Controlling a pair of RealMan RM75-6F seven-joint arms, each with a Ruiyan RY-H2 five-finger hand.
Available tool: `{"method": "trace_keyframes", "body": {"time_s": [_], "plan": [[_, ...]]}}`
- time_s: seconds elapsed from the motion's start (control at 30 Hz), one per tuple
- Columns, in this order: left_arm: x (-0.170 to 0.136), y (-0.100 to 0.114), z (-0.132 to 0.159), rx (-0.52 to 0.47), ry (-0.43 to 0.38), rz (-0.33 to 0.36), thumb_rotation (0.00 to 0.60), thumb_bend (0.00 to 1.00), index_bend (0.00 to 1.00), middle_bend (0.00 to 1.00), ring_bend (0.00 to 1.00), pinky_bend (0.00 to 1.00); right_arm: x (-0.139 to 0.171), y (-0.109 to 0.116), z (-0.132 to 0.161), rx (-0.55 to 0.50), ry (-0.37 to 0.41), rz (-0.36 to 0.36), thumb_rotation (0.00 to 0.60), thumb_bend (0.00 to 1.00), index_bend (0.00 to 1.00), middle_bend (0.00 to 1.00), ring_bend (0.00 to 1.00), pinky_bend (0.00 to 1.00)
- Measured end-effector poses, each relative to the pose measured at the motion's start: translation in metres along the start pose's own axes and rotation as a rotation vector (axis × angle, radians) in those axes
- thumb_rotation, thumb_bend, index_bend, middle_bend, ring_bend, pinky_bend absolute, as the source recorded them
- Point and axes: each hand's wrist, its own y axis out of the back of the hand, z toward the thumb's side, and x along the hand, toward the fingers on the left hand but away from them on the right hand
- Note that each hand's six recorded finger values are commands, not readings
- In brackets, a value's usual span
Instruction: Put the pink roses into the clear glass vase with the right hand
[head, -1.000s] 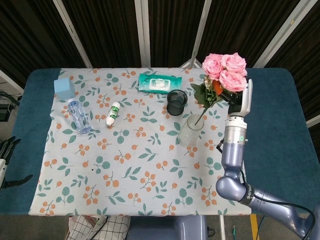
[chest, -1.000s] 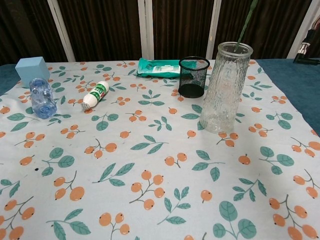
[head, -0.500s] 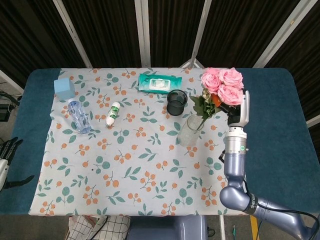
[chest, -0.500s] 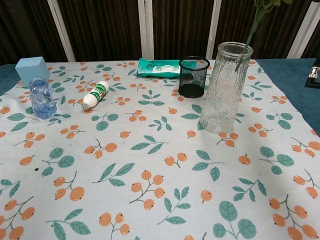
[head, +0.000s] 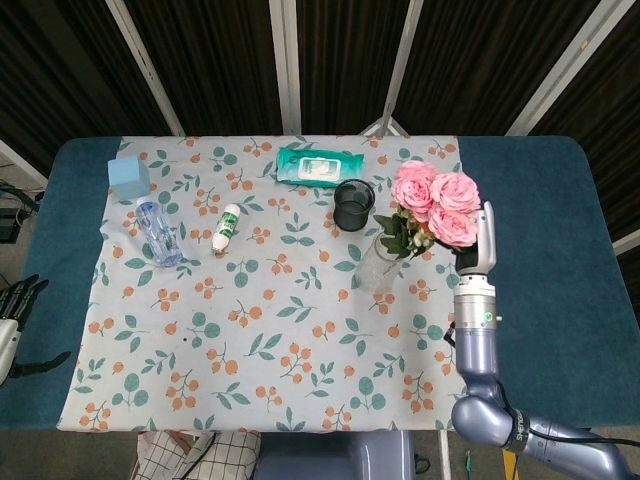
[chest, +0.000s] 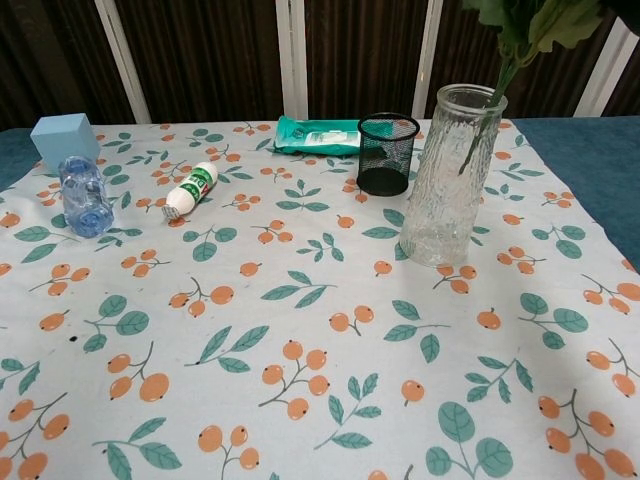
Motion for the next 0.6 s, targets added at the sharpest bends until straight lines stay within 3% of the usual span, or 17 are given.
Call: {"method": "trace_keyframes", "body": {"time_s": [0.6], "plan": [[0.001, -0.001, -0.001, -0.009, 0.005, -0.009, 0.6, 0.0, 0.0, 0.0, 0.0, 0.0, -0.023, -0.015, -0.02, 0.016, -0.019, -0.04, 0.6, 0.39, 0.5, 0.6, 0.56, 0.52]]}}
